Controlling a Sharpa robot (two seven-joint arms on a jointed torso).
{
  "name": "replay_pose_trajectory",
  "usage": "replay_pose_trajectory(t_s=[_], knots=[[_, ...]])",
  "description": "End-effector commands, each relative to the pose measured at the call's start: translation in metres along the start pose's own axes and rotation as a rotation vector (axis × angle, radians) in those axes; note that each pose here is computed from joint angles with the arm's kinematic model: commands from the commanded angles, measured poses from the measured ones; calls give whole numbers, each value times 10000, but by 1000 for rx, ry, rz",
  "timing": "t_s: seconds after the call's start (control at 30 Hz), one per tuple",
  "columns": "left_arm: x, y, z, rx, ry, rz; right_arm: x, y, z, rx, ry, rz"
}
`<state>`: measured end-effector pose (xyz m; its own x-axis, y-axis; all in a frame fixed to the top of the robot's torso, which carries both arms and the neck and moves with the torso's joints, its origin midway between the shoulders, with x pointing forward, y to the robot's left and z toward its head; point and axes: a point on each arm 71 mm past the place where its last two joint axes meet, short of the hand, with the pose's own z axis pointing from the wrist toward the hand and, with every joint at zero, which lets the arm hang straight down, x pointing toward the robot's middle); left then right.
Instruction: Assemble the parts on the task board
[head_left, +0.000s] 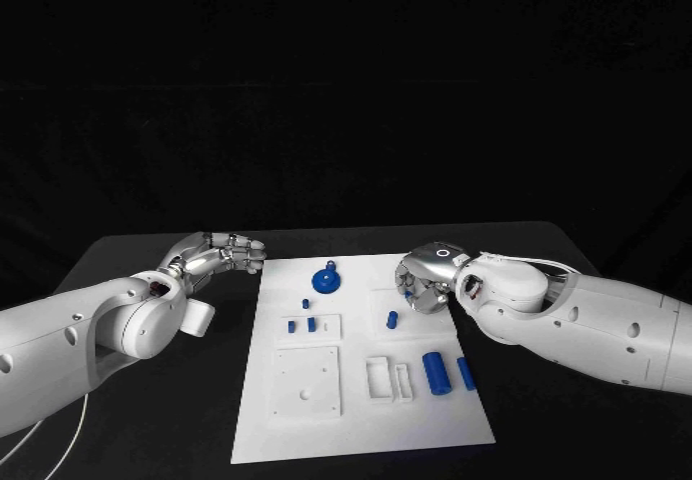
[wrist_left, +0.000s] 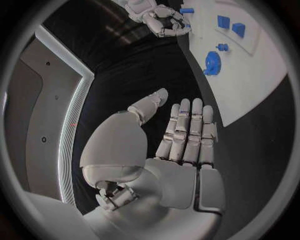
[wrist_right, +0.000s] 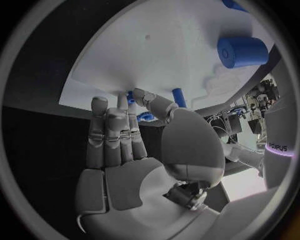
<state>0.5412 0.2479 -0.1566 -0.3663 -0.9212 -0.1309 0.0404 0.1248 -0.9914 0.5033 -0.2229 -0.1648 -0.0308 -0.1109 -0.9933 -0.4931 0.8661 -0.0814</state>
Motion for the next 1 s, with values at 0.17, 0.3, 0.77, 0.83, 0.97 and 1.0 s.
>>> replay_pose_trajectory(t_s=[0.17,0.3,0.77,0.83,0.97,1.0], knots=[[17,-16,10,12,7,-11,-47,22,12,-17,15,32],[17,-16,12,12,7,-11,-105,16,20,-18,7,44],[25,-17,16,12,8,-14,-285,25,-13,-33,-4,135],[32,-18,19,12,8,-16,-319,60,-23,-45,-19,141],[44,-20,24,13,9,-18,-385,172,-33,-82,-59,186],[46,-20,26,13,9,-18,-406,216,-33,-96,-73,197]])
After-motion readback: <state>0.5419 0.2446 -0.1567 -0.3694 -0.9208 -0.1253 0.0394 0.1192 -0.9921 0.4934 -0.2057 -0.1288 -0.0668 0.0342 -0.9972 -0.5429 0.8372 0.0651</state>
